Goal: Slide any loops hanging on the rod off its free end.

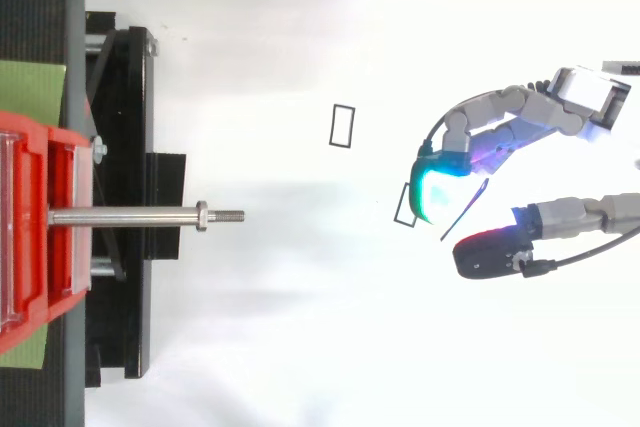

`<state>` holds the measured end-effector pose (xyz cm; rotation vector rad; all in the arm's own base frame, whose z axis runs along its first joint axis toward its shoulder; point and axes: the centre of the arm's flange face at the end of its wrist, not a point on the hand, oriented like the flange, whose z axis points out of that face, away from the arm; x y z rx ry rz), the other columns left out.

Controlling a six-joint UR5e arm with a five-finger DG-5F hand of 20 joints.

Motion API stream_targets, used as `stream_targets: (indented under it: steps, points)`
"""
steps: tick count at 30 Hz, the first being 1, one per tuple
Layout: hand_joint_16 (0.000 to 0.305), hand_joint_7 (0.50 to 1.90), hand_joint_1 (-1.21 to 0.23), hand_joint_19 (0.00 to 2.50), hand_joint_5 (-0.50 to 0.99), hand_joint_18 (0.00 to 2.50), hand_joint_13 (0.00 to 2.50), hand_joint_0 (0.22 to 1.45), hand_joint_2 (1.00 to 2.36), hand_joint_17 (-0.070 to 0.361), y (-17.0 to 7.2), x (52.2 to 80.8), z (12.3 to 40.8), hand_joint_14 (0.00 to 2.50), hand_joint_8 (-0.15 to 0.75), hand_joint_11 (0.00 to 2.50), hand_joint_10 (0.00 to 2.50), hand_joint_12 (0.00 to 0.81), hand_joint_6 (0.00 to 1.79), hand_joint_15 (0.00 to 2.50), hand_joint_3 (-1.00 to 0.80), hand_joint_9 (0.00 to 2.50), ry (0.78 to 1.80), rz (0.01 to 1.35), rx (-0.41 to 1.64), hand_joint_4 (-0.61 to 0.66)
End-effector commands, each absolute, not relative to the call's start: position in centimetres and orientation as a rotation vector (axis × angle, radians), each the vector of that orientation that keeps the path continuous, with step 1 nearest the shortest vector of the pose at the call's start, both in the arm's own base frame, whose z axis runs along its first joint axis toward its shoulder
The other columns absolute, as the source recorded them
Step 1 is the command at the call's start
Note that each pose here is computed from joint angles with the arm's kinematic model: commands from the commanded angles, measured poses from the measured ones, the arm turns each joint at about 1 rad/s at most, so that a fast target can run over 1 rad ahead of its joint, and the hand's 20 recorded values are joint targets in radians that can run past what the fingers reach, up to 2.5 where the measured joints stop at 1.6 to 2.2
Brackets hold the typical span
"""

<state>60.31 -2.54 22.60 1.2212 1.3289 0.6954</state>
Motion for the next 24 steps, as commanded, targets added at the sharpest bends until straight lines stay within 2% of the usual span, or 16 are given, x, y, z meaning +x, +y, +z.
stream_targets:
  steps: [1, 24]
  points:
    - [0.043, 1.11, -0.76, 0.40, -0.11, 0.88, 0.89, 0.54, 1.02, 0.097, -2.53, 60.32, 22.61, 0.00, 0.259, 0.08, 0.00, 0.276, 0.86, 0.14, -0.01, 0.79, 1.329, 0.696, 1.221, -0.06]
    - [0.043, 1.13, -0.75, 0.40, -0.10, 0.88, 0.88, 0.54, 1.02, 0.097, -2.55, 60.31, 22.61, 0.00, 0.260, 0.08, 0.00, 0.280, 0.85, 0.14, -0.01, 0.79, 1.328, 0.694, 1.222, -0.07]
